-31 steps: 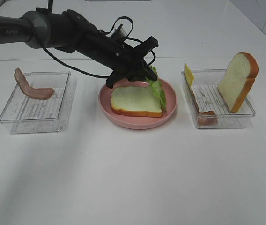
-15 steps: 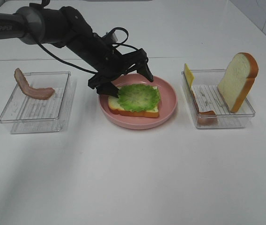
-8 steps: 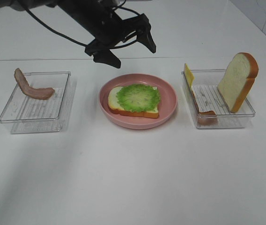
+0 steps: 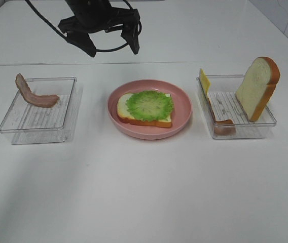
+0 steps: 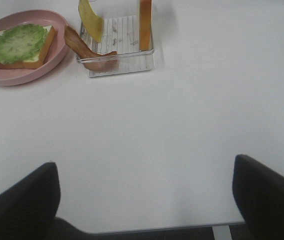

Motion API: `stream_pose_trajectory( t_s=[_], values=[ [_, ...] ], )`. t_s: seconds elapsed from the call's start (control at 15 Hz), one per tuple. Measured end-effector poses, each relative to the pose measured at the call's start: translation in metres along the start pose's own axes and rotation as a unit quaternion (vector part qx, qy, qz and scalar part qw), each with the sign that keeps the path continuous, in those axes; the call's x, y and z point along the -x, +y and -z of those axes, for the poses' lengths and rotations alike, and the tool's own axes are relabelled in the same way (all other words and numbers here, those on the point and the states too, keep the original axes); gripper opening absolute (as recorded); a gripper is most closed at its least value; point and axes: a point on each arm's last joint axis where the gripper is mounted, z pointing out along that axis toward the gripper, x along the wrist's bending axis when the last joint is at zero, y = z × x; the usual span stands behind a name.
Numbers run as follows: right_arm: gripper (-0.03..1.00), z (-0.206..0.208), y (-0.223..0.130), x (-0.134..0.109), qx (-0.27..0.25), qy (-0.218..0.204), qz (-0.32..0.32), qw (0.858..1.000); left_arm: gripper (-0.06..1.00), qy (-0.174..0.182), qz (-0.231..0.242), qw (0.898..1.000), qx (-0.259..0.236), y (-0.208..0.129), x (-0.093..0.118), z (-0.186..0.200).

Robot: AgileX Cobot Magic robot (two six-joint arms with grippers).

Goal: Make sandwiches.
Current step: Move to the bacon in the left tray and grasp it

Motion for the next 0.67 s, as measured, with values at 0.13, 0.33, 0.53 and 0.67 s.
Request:
stream_pose_trajectory(
  t_s=[0.13, 0.33, 0.53, 0.67],
  values=[
    [0.90, 0.000, 0.000, 0.000, 0.000, 0.000, 0.000, 1.000, 0.96, 0.006, -0.002, 1.000, 0.024, 0.004, -0.004, 0.027],
    [0.90, 0.000, 0.000, 0.000, 0.000, 0.000, 0.000, 1.000, 0.96, 0.033, 0.025, 0.999, 0.031, 0.001, -0.040, 0.061],
    [0.90, 0.000, 0.000, 0.000, 0.000, 0.000, 0.000, 1.000, 0.96, 0.077, 0.076, 0.994, 0.011, -0.022, -0.101, 0.093],
    [0.90, 0.000, 0.000, 0.000, 0.000, 0.000, 0.000, 1.000, 0.96, 0.090, 0.103, 0.991, -0.001, -0.033, -0.130, 0.100]
  ],
)
